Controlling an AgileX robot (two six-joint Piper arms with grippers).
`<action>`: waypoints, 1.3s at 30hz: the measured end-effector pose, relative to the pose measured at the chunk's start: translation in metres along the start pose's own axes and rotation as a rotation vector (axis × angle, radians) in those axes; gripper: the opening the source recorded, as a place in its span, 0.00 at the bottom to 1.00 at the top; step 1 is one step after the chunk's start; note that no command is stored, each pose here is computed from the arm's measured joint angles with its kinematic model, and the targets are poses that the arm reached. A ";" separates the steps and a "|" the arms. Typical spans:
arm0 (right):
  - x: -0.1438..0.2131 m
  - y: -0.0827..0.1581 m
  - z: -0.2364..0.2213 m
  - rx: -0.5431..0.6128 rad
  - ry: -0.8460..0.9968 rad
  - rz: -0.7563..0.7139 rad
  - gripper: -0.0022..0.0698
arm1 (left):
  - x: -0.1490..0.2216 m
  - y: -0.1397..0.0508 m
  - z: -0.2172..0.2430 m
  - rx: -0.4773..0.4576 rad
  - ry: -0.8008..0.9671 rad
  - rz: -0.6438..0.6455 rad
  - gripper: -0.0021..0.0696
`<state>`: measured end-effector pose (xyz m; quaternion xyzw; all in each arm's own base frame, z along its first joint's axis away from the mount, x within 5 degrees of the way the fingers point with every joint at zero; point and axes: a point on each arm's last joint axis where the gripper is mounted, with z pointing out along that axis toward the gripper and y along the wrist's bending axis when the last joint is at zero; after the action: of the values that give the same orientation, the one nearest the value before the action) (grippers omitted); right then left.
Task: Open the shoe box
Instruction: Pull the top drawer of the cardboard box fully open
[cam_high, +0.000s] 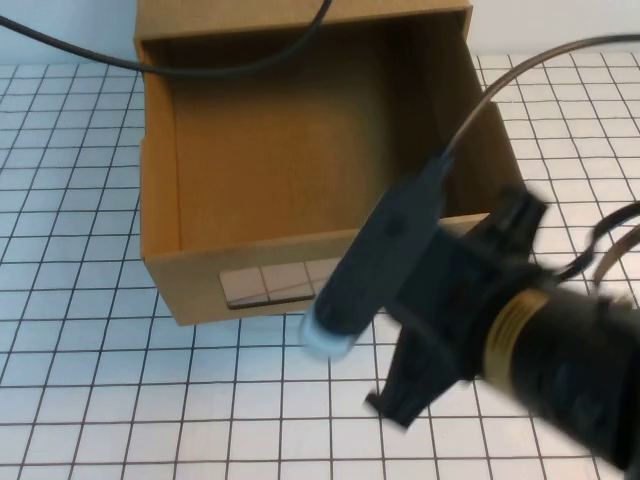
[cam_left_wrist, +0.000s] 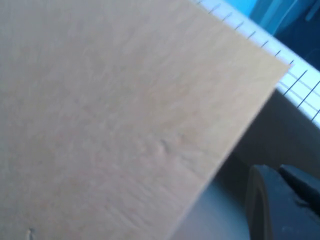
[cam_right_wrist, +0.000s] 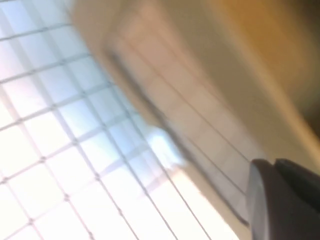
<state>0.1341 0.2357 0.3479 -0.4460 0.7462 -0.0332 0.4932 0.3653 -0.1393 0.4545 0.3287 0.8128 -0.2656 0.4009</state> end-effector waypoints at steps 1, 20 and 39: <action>-0.001 -0.009 -0.002 0.026 0.029 0.040 0.02 | -0.003 -0.005 -0.009 -0.004 -0.012 0.017 0.03; 0.057 -0.172 -0.082 0.322 0.235 0.654 0.01 | 0.078 -0.078 -0.119 -0.365 -0.279 0.227 0.03; 0.192 -0.073 -0.119 0.297 -0.218 0.821 0.01 | 0.315 -0.121 -0.131 -0.617 -0.546 0.190 0.03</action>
<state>0.0666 0.0110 0.3089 -0.0379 0.7921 0.1057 0.6000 0.0664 -0.0249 0.2847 0.1842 0.6844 -0.0489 0.7038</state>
